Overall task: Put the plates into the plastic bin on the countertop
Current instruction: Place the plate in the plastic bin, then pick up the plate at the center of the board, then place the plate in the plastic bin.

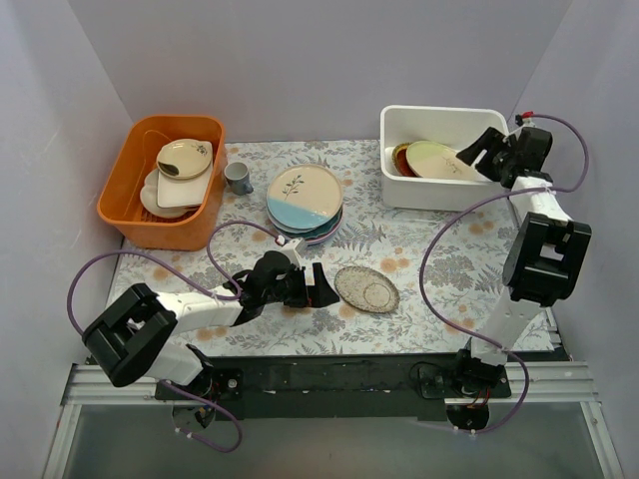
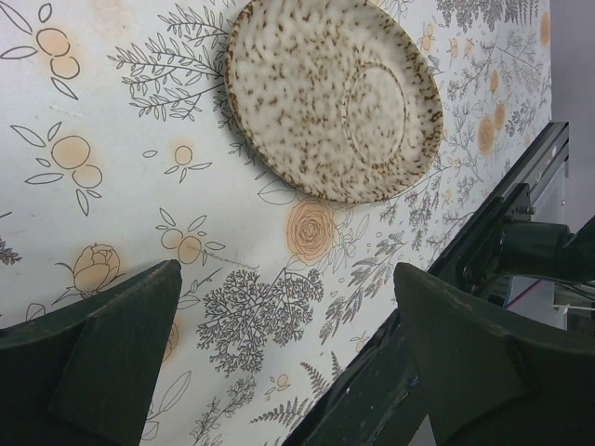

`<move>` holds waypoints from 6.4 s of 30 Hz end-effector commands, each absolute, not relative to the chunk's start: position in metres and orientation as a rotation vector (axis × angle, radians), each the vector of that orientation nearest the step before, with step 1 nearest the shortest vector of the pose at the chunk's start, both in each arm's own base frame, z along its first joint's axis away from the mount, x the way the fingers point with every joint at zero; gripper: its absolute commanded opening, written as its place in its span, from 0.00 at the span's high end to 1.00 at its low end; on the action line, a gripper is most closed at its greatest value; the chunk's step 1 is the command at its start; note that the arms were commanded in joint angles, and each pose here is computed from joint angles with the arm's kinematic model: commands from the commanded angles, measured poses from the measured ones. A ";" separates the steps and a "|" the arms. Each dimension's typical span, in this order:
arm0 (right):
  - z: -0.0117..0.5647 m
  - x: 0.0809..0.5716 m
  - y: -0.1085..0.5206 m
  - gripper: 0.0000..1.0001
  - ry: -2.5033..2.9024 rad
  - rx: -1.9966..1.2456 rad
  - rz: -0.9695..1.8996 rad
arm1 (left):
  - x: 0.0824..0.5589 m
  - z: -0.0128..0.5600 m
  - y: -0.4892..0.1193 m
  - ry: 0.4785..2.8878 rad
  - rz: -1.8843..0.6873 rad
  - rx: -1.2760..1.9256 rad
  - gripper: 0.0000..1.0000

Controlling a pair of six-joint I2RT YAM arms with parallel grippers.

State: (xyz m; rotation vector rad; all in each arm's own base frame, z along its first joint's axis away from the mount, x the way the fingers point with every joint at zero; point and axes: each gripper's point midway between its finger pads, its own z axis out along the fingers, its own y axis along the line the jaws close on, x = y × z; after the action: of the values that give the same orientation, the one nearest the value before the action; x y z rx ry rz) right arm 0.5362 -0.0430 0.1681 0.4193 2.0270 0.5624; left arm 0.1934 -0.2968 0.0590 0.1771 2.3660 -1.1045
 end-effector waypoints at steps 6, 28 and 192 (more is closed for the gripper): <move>0.290 0.520 -0.038 0.14 1.646 0.289 0.542 | 0.196 0.076 -0.301 2.313 -1.133 0.194 0.02; 0.265 0.426 0.092 0.11 1.892 0.046 0.724 | 0.194 0.081 -0.302 2.296 -1.166 0.172 0.02; 0.233 0.394 0.153 0.99 2.073 0.017 0.782 | 0.189 0.104 -0.298 2.195 -1.215 0.191 0.02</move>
State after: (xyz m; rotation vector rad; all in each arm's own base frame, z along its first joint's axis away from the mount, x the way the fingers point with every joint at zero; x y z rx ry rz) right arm 0.3641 0.1549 0.1799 0.0414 2.2247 0.7856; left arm 0.1906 -0.2974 0.1014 0.1607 2.2048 -1.2242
